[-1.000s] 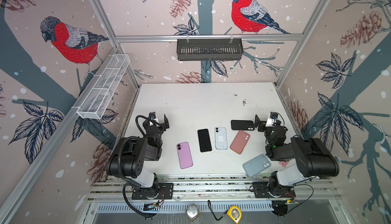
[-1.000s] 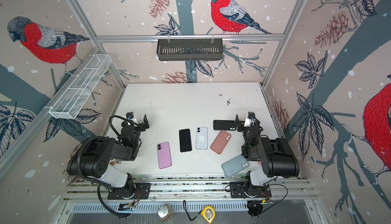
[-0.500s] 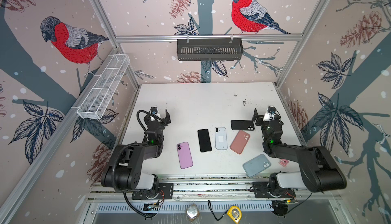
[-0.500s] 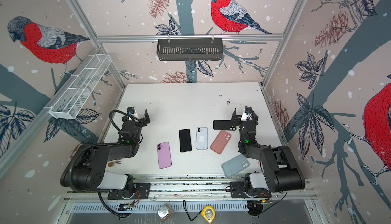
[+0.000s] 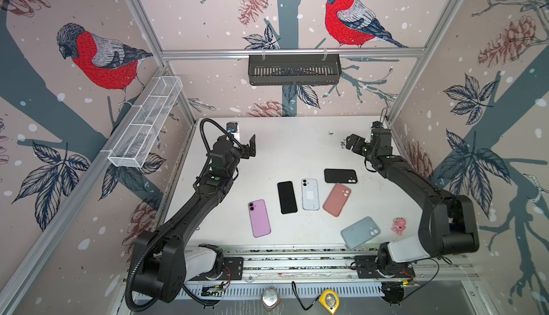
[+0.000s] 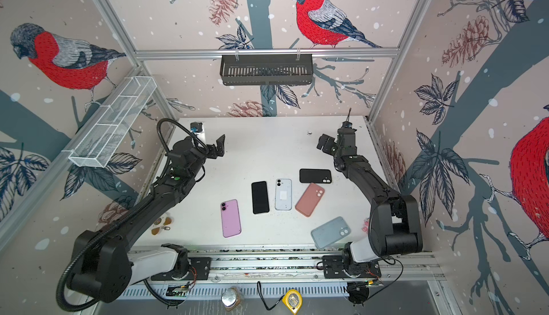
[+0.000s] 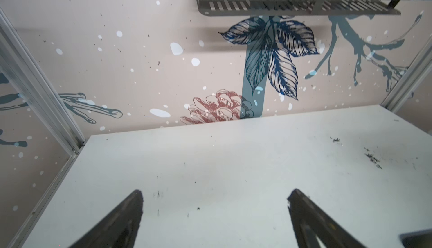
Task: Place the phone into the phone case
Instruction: 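Raise both arms and reach the right gripper toward the black phone case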
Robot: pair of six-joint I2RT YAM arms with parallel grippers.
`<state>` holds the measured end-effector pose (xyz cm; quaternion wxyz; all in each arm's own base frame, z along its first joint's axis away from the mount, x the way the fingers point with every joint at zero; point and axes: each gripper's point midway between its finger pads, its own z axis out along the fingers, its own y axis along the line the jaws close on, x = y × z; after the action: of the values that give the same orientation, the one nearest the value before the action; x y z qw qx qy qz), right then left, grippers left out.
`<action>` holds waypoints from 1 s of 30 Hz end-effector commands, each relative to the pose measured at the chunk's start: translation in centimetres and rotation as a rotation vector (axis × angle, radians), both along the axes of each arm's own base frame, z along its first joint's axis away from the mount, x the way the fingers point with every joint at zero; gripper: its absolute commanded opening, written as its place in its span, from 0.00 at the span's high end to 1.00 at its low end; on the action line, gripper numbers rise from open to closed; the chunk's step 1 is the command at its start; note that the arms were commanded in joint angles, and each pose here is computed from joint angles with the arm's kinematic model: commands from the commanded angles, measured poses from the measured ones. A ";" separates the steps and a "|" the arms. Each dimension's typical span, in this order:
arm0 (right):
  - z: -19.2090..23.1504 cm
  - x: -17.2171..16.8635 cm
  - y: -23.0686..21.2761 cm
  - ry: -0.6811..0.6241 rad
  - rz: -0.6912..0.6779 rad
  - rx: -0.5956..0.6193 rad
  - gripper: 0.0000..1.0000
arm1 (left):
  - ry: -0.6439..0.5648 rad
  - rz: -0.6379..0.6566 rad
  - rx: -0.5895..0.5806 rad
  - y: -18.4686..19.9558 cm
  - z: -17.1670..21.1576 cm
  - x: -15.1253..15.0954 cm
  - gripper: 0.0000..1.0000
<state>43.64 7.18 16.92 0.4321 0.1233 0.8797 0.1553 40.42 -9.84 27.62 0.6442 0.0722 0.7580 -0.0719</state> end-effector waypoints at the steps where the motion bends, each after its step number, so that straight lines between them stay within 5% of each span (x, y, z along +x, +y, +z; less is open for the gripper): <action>1: -3.4 -3.3 1.5 0.205 0.015 -0.034 0.04 | 0.007 -0.015 0.026 -0.2 0.7 -0.4 0.03; 3: -4.5 -4.0 1.2 0.256 -0.021 -0.038 0.09 | 0.024 -0.002 0.037 0.1 0.9 -0.3 0.03; 6: -6.3 -5.0 -0.2 0.352 -0.092 -0.002 0.35 | 0.034 0.025 0.041 0.6 1.1 -0.4 0.03; 8: -7.5 -5.8 -1.3 0.420 -0.154 0.015 0.42 | 0.027 0.023 0.037 0.6 1.5 -0.8 0.03; 14: -9.4 -7.6 -3.4 0.531 -0.255 -0.033 0.46 | -0.013 0.007 0.016 0.5 2.5 -1.5 0.03; 18: -10.6 -8.7 -4.3 0.578 -0.305 -0.055 0.63 | -0.009 0.002 0.010 0.4 2.6 -1.5 0.03; 30: -14.9 -10.1 -3.8 0.674 -0.309 -0.037 0.69 | -0.004 -0.003 0.007 0.3 2.4 -1.5 0.03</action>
<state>33.57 3.16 2.47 0.1421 0.2859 0.9474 0.0214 38.93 -9.48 29.99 0.6451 0.0746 0.7573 -0.0696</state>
